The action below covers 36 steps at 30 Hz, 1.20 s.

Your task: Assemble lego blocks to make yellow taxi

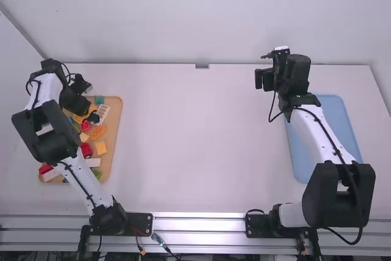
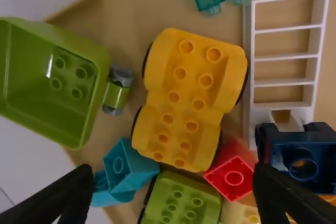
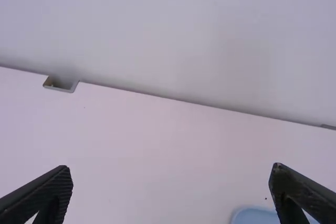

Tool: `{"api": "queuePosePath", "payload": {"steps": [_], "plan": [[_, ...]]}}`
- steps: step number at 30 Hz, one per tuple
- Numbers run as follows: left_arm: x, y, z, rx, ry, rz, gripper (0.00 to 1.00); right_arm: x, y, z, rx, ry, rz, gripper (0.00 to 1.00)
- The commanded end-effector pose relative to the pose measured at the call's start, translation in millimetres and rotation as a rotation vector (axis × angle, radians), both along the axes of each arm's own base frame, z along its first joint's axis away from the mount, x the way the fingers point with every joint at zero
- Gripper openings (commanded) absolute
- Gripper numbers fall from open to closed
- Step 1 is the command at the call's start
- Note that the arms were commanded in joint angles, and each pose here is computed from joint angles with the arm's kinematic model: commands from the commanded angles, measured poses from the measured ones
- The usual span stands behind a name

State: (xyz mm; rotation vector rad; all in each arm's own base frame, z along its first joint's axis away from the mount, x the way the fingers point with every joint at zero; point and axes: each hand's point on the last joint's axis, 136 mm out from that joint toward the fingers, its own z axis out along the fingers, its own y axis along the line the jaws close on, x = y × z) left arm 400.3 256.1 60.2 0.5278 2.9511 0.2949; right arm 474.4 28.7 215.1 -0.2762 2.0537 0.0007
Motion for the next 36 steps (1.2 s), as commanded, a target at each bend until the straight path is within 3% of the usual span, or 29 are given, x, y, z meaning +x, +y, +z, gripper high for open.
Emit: {"api": "queuePosePath", "payload": {"steps": [1, 27, 36], "plan": [[0, 5, -8, -0.035, -0.003, -0.032, 0.73, 7.6, 0, 15, 0.003, -0.031, 0.000, 0.99], [-2, 16, -53, -0.111, 0.002, -0.102, 0.65, 5.6, 11, 13, 0.006, -0.022, 0.028, 0.99], [-6, 20, -54, -0.116, 0.003, -0.114, 0.69, 5.6, 12, 13, 0.008, -0.022, 0.027, 0.99]]}}
